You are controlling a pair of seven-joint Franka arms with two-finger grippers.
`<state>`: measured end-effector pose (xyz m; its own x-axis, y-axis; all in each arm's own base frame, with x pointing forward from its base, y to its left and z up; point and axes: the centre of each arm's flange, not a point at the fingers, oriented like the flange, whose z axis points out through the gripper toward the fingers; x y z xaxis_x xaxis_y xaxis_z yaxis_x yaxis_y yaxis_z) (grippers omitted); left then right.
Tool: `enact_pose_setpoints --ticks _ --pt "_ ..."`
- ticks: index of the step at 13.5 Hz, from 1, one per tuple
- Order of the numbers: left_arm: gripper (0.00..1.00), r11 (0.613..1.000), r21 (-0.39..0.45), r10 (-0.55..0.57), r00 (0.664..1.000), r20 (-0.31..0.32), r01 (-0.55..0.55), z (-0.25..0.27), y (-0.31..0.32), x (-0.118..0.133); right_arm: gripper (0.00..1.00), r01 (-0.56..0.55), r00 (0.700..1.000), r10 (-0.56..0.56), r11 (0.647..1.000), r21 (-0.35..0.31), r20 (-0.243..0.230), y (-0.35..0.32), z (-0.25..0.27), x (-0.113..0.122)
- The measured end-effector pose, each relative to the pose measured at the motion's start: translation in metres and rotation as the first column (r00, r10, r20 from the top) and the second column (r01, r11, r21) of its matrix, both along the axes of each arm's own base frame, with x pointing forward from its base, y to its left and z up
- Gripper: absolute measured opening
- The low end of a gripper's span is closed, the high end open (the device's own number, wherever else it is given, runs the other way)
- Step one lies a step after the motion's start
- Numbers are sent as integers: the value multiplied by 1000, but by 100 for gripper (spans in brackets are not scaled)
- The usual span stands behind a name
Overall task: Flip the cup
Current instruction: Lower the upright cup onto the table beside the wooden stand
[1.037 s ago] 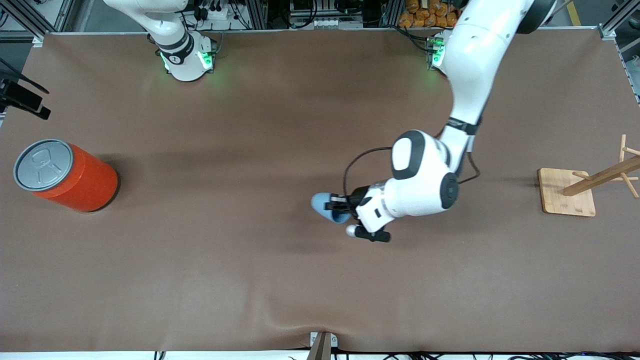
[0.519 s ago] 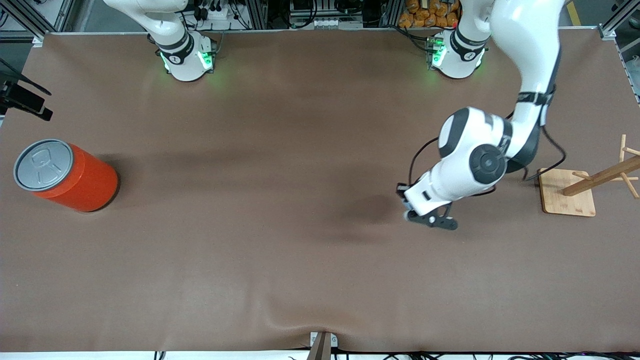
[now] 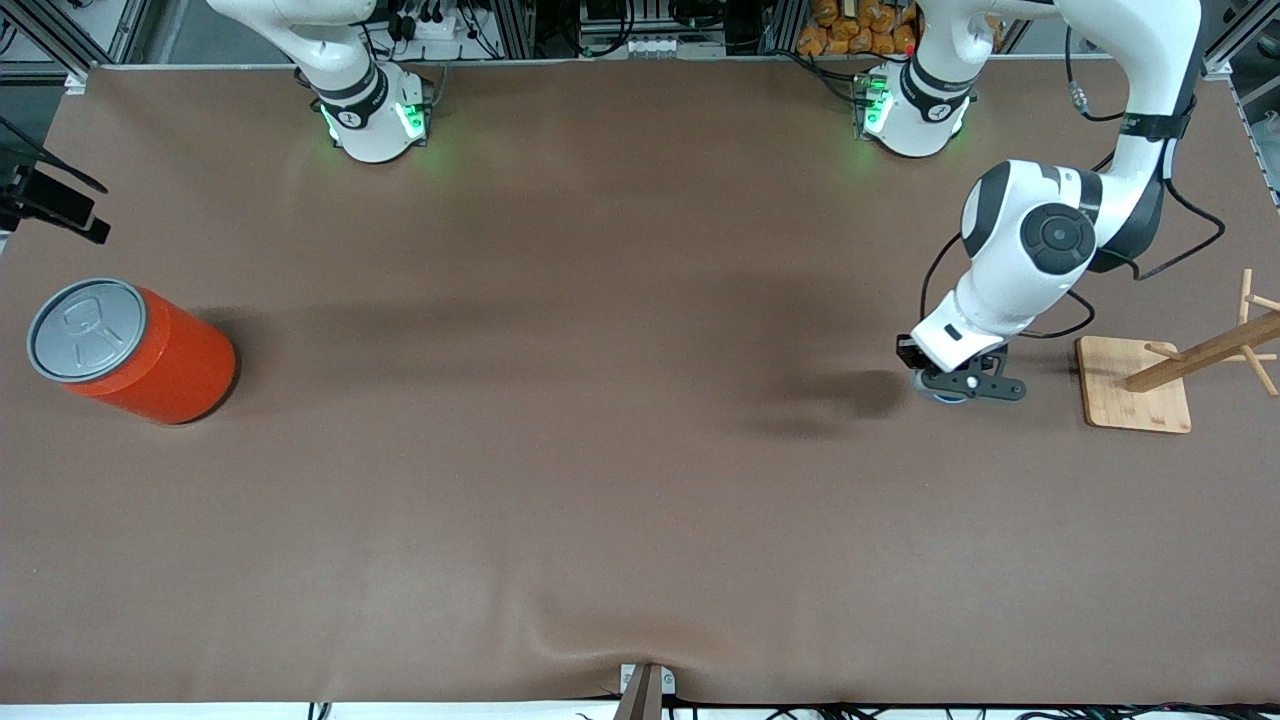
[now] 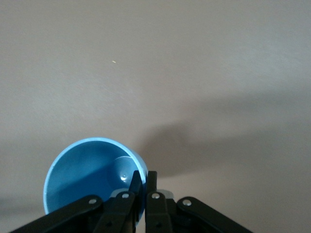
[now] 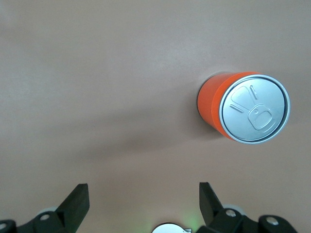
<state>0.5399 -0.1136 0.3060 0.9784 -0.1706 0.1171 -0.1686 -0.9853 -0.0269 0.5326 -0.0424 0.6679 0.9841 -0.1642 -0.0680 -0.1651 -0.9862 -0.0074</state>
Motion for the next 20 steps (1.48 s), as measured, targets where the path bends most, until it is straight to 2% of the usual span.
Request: enact_pose_setpoints --ticks 3,11,13,17,20 --pt "6 1000 -8 13 1000 21 -13 -21 12 -12 100 0 1000 0 1000 0 0 0 0 0" --pt "6 999 -23 26 998 54 -25 -47 18 -7 100 0 1000 0 1000 0 0 0 0 0" --pt "21 999 -24 28 998 54 -26 -48 17 -7 100 -1 1000 1 1000 0 0 0 0 0" --pt "62 999 -26 43 997 65 -41 -42 25 -2 100 -1 1000 1 1000 0 0 0 0 0" --pt "92 999 -14 43 998 33 -43 -25 25 1 100 -1 1000 1 1000 0 0 0 0 0"
